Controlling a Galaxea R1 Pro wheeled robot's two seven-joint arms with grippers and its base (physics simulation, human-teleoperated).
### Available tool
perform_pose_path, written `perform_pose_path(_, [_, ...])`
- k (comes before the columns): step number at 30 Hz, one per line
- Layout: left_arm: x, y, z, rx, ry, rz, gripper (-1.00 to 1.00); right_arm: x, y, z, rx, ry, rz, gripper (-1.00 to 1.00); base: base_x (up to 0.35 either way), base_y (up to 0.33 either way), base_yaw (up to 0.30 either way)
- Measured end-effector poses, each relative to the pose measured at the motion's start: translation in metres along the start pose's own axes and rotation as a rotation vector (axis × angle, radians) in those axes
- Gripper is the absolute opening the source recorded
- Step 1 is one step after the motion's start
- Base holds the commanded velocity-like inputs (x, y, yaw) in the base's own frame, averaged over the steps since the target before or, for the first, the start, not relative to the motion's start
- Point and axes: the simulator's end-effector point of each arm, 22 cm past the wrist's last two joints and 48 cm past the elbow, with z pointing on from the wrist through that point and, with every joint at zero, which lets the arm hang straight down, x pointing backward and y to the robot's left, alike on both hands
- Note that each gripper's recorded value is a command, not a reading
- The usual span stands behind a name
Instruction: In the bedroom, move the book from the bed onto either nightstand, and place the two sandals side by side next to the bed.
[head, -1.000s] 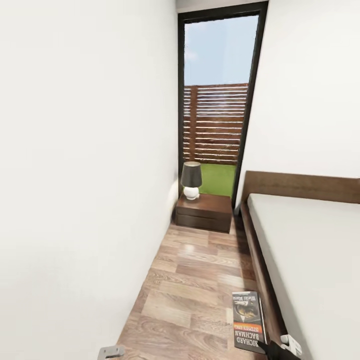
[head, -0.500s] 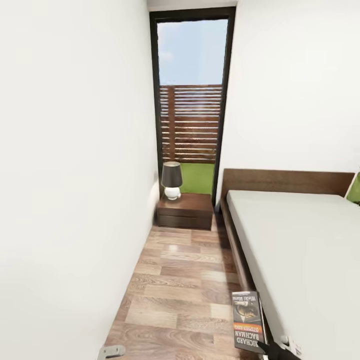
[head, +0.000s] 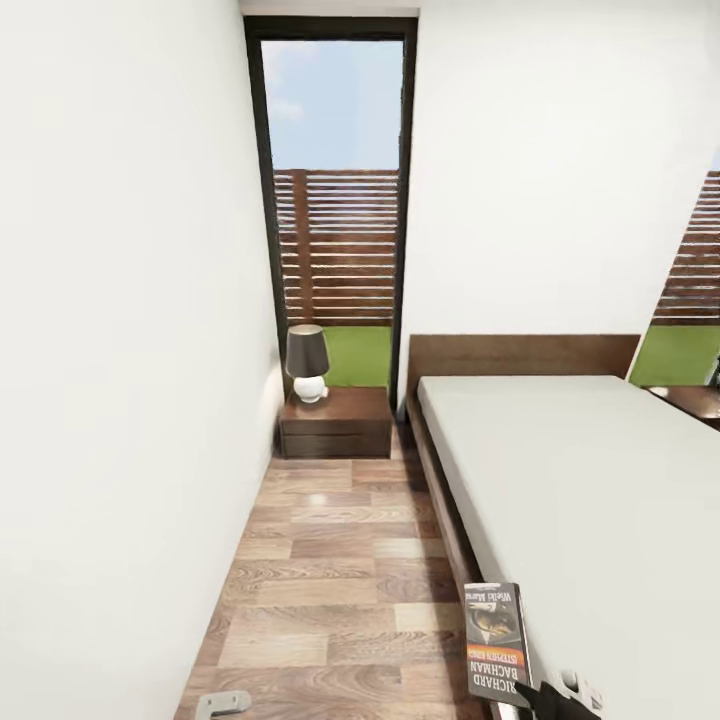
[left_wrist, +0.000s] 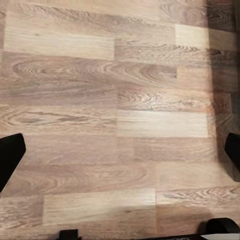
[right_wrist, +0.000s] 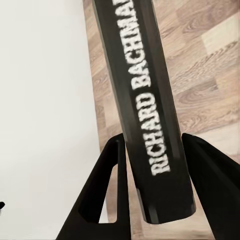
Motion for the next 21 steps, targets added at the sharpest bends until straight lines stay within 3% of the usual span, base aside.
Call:
perform_pose_path(11, [-0.0001,0.0006,-0.0002,-0.001,0.000,0.000,1.00,0.0004,-0.0002,-0.0002,0.001,0.002,-0.002,-1.00,0.297,0.104,-0.006])
perform_pose_path(21, [0.0001,-0.0003,-0.0001,0.001,0.000,0.001,1.00,0.0007,-0.0002,-0.0002,0.001,0.003,-0.003,-1.00,0.297,0.011,0.000])
